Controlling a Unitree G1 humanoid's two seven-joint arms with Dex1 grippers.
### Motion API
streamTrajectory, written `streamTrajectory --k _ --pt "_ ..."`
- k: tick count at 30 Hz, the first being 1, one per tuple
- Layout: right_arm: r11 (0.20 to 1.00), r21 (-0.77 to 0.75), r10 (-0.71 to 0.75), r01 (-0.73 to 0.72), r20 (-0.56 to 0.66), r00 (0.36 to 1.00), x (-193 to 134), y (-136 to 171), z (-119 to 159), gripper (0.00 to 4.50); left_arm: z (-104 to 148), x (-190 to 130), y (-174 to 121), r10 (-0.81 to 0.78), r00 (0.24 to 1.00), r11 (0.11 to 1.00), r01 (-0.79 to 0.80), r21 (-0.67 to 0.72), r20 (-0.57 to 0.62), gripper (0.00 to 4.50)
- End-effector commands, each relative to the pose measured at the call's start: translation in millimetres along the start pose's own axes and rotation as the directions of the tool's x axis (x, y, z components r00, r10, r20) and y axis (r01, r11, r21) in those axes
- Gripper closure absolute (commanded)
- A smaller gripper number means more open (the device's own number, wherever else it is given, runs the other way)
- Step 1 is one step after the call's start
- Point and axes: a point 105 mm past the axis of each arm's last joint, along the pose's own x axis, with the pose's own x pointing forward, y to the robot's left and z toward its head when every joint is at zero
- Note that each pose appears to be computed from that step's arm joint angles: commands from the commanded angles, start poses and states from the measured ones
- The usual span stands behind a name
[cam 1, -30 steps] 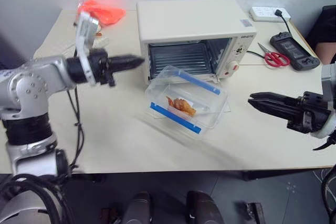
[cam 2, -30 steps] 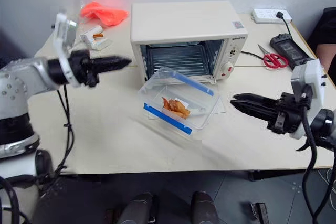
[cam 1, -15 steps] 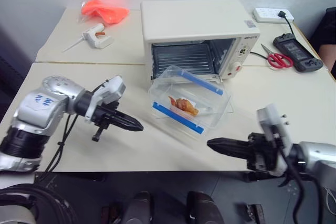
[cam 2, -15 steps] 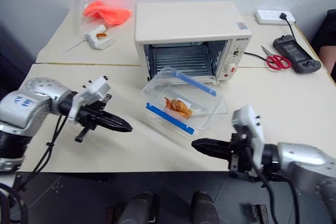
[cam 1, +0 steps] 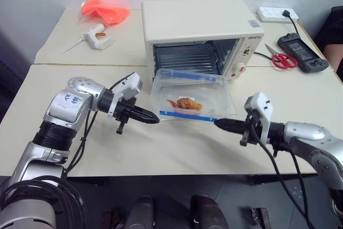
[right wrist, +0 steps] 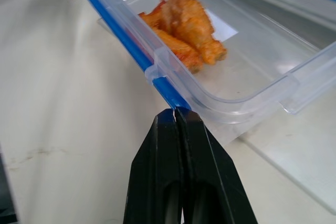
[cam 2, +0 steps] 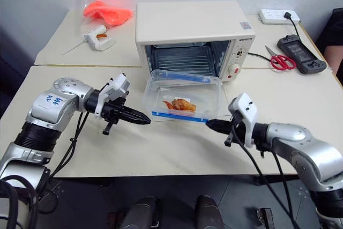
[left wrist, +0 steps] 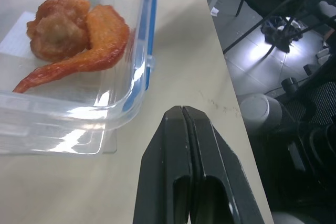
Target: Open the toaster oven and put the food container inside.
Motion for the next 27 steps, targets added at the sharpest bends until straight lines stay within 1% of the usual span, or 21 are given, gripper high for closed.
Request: streamTrajectory --k 1,8,12,16,20,22,24,27 --pt "0.999 -0.046 0.006 -0.005 0.034 0.999 2.5 -7.2 10.7 4.45 8.9 2.4 0.1 0.026 0.999 0.999 -0.027 0.040 0.028 4.50" --pt "0.998 -0.059 0.004 0.000 0.080 0.997 17.3 -13.2 19.5 4.45 9.8 8.9 24.0 0.176 0.983 0.983 -0.178 0.047 0.057 4.50" --pt "0.991 -0.088 -0.089 0.099 0.113 0.990 30.7 -33.6 25.7 4.45 17.9 7.8 58.8 0.361 0.927 0.930 -0.365 0.031 0.099 4.50" --pt "0.979 -0.099 -0.162 0.179 0.163 0.973 40.8 -50.0 35.9 4.45 27.4 7.9 77.9 0.445 0.885 0.890 -0.454 0.043 0.136 4.50" --pt "0.947 -0.113 -0.271 0.300 0.214 0.938 51.6 -72.4 46.9 4.45 46.3 6.6 98.5 0.542 0.813 0.829 -0.559 0.023 0.212 4.50" --pt "0.929 -0.104 -0.322 0.356 0.247 0.914 55.7 -83.1 54.4 4.45 51.1 8.4 102.4 0.557 0.798 0.817 -0.576 0.022 0.233 4.50" --pt "0.903 -0.088 -0.380 0.420 0.291 0.878 59.1 -94.6 64.3 4.45 56.8 7.4 109.2 0.598 0.759 0.783 -0.622 0.015 0.257 4.50" --pt "0.877 -0.071 -0.430 0.476 0.327 0.841 61.5 -104.5 71.4 4.45 62.2 4.6 115.2 0.631 0.720 0.754 -0.657 -0.008 0.288 4.50"
